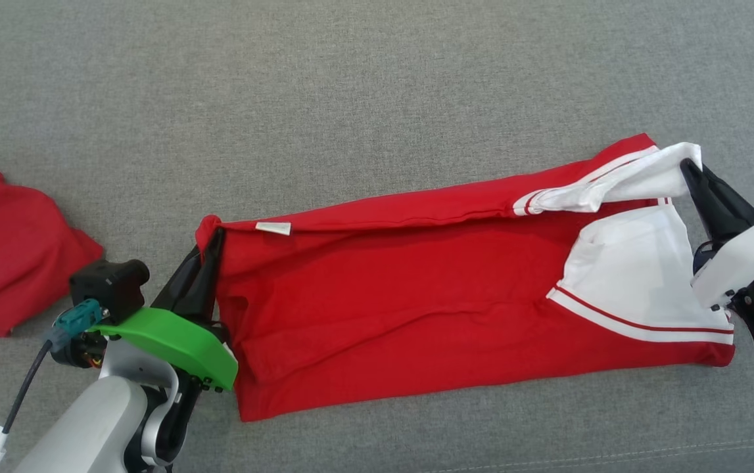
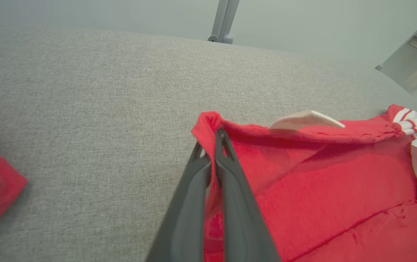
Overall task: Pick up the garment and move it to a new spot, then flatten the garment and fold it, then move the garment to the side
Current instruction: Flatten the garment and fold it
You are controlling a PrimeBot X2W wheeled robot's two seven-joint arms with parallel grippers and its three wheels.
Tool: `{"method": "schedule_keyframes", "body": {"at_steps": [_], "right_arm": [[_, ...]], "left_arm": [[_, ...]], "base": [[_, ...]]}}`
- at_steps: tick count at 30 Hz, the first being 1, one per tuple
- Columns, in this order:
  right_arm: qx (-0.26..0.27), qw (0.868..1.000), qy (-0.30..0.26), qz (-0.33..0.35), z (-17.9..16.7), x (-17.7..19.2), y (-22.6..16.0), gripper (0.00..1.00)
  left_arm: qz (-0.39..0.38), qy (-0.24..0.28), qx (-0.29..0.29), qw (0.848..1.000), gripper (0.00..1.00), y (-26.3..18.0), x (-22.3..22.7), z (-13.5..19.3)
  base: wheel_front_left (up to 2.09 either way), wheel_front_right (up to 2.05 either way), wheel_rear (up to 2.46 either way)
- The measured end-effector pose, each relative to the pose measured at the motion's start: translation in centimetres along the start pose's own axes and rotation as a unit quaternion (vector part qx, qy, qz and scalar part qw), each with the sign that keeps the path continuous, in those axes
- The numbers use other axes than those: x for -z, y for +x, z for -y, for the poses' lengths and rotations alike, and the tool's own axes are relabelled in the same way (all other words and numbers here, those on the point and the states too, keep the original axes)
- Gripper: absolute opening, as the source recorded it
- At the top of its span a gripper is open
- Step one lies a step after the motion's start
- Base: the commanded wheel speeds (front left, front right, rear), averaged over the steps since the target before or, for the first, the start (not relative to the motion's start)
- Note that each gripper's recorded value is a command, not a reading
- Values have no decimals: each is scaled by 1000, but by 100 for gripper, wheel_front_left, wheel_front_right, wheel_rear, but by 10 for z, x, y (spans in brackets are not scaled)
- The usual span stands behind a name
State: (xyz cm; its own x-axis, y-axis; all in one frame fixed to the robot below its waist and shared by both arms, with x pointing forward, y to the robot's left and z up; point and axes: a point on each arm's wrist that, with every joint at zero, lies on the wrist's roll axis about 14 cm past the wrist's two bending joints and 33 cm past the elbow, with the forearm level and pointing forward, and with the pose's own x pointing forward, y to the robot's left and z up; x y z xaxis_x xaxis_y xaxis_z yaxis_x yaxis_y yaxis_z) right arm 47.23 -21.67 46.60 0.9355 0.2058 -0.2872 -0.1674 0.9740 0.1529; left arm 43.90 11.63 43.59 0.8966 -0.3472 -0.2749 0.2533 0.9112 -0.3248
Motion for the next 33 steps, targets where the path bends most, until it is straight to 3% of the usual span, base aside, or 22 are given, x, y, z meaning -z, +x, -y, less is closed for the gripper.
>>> {"method": "schedule_keyframes", "body": {"at_steps": [13,20,21,22,23,24,25,26,33], "right_arm": [[2,1000,-7,17,-1,-16,-14,0],[10,999,20,-25,-3,20,-29,0],[10,999,20,-25,-3,20,-29,0],[9,999,21,-33,-5,27,-30,0],[9,999,20,-44,-6,34,-31,14],[8,998,19,-54,-7,41,-33,47],[10,998,17,-62,-6,47,-35,100],[12,997,13,-70,-5,51,-37,100],[24,994,14,-104,11,61,-54,100]], "left_arm": [[14,-1,16,1000,0,-17,-5,15],[-39,0,27,999,0,-35,35,25],[-39,0,27,999,4,-35,35,25],[-45,-3,25,999,18,-37,41,25],[-50,-5,24,998,35,-38,47,25],[-58,-6,20,998,50,-39,52,24],[-65,-6,15,998,91,-41,58,22],[-71,-3,12,997,100,-43,62,21],[-135,1,-34,990,100,-71,100,6]], "base": [[0,0,0],[0,0,0],[0,0,0],[0,0,0],[0,0,0],[0,0,0],[0,0,0],[0,0,0],[0,0,0]]}}
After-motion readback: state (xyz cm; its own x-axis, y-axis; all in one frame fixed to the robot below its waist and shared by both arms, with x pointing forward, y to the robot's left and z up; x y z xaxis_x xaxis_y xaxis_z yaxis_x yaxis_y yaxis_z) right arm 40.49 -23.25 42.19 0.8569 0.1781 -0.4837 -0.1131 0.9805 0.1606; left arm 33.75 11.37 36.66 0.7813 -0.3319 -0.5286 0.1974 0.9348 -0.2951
